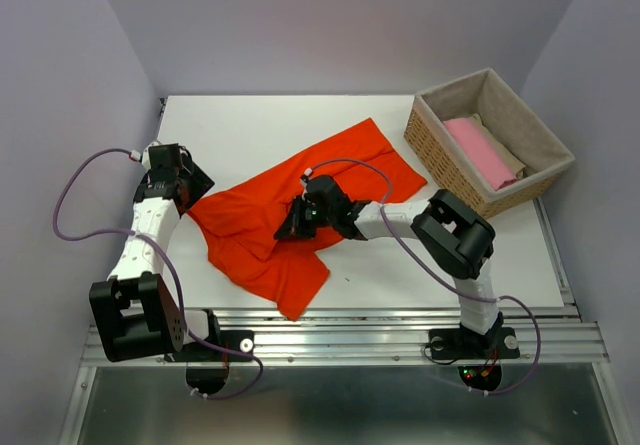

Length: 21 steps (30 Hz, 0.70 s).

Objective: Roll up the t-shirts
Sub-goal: Fold the T-shirt at the center of the board.

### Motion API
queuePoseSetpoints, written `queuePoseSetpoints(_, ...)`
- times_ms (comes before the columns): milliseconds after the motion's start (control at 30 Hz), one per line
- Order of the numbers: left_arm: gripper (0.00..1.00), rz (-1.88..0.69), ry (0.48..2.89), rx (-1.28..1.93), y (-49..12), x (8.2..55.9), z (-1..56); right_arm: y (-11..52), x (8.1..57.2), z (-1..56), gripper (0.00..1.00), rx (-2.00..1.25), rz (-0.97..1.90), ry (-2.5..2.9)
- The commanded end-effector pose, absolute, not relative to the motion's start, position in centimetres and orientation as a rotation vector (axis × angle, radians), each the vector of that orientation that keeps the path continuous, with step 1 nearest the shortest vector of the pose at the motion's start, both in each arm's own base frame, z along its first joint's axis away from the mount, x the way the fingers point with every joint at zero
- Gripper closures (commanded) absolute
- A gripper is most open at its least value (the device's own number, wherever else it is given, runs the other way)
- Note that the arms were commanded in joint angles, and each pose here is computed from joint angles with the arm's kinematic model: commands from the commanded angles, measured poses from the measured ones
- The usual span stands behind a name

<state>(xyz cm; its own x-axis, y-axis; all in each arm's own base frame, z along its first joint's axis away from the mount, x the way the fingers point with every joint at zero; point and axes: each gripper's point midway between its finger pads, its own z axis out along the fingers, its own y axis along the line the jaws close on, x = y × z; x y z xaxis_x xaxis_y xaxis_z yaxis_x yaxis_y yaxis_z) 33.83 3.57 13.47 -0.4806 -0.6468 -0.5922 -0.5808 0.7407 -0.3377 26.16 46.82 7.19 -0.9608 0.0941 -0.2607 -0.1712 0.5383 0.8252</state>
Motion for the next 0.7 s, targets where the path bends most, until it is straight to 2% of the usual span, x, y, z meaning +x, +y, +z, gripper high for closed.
queuePoseSetpoints(0,0.26,-0.101,2.171,-0.897,3.9,33.7,15.2,46.7,25.2,8.9,0.99,-0.123,1.422,2.478)
queuePoseSetpoints(133,0.26,-0.108,2.182,-0.898,3.8,33.7,15.0,46.1,25.2,7.3,0.99,-0.099,1.368,2.519)
queuePoseSetpoints(233,0.26,-0.114,2.201,-0.896,3.6,33.6,14.5,45.4,25.4,5.2,0.83,-0.103,1.275,2.562)
queuePoseSetpoints(333,0.26,-0.124,2.216,-0.892,3.3,33.5,14.0,44.6,25.1,4.2,0.72,-0.103,1.229,2.588)
queuePoseSetpoints(467,0.26,-0.166,2.248,-0.877,2.4,33.6,13.0,43.1,25.5,5.5,0.67,-0.107,1.141,2.546)
queuePoseSetpoints(667,0.26,-0.258,2.323,-0.838,-0.3,34.1,10.7,37.8,30.8,7.6,0.62,0.006,1.014,2.463)
